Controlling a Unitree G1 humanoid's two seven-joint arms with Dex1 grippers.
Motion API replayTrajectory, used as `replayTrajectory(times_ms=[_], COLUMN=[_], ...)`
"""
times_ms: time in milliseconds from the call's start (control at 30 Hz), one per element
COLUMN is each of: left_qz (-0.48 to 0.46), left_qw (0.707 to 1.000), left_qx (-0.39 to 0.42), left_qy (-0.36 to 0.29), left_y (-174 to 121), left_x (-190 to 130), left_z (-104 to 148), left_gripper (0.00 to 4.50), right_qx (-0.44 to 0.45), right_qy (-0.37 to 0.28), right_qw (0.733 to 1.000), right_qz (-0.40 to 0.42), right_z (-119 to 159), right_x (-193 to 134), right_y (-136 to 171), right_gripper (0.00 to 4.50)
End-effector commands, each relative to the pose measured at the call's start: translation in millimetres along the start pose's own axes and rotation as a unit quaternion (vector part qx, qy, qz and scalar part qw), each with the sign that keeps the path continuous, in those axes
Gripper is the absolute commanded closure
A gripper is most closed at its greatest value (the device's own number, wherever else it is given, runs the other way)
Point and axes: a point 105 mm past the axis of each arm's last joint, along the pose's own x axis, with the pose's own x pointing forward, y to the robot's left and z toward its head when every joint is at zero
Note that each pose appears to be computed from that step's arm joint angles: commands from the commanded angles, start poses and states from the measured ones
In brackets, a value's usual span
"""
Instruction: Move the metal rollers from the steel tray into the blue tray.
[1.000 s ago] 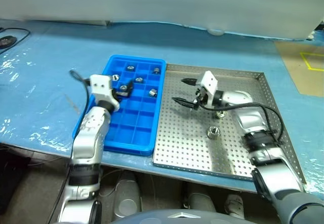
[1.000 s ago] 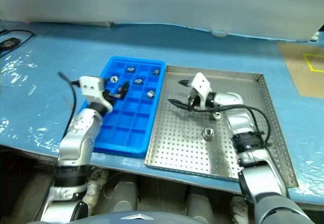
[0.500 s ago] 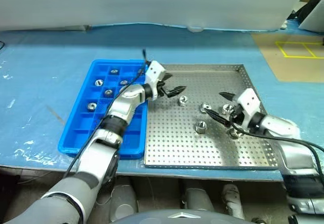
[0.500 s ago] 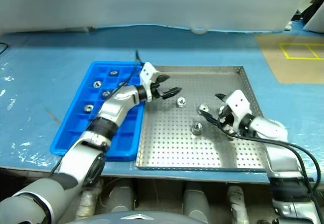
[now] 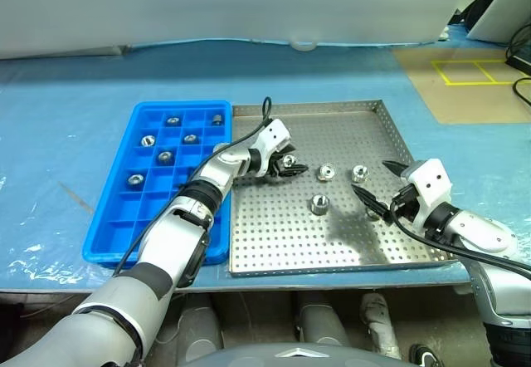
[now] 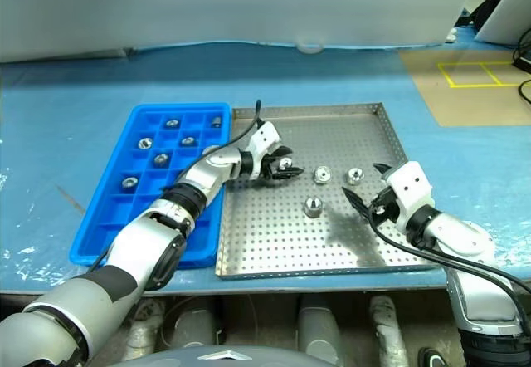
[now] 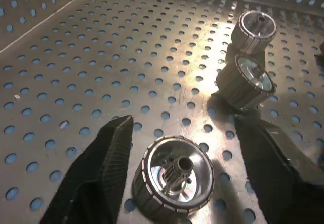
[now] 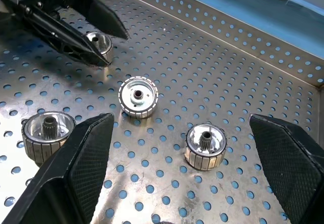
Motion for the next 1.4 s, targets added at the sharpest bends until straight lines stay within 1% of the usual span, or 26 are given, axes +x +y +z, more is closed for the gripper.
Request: replayTrajectory(times_ms=[33,67,100,300,500,600,767,933,1100,1167,1300,1400], left_qz=[0.009,0.007,0.008,0.019,0.044,0.076,0.156,0.238,0.341,0.381,0.454,0.485], left_qw=[1.0,1.0,1.0,0.998,0.994,0.986,0.973,0.954,0.923,0.909,0.874,0.86], left_qx=[0.022,0.023,0.017,-0.022,-0.04,-0.06,-0.06,-0.064,-0.075,-0.068,-0.081,-0.081], left_qy=[-0.009,-0.01,-0.017,-0.059,-0.097,-0.132,-0.161,-0.17,-0.164,-0.153,-0.152,-0.137], left_y=[2,2,1,6,14,21,25,17,5,2,-7,-18], left_x=[-1,-1,-1,-6,-22,-40,-77,-115,-160,-177,-209,-223], left_z=[5,5,6,17,28,39,46,37,19,13,3,-4], left_gripper=[2.32,2.7,2.93,2.93,2.93,2.93,2.93,2.93,2.93,2.93,2.93,2.93], right_qx=[-0.01,-0.009,-0.008,0.018,0.036,0.031,0.018,0.004,-0.009,-0.014,-0.021,-0.025], right_qy=[-0.03,-0.032,-0.034,-0.059,-0.057,-0.062,-0.082,-0.106,-0.133,-0.139,-0.145,-0.146], right_qw=[0.999,0.999,0.999,0.997,0.99,0.986,0.973,0.953,0.921,0.909,0.889,0.879], right_qz=[0.0,0.002,0.006,0.054,0.126,0.155,0.217,0.283,0.366,0.392,0.433,0.453], right_z=[17,18,19,31,33,37,50,64,81,85,90,91], right_x=[2,3,4,12,23,35,60,88,114,121,130,134], right_y=[0,0,0,13,31,35,42,55,83,93,109,115], right_gripper=[0.0,0.0,0.0,0.0,0.0,0.0,0.0,0.0,0.0,0.0,0.0,0.0])
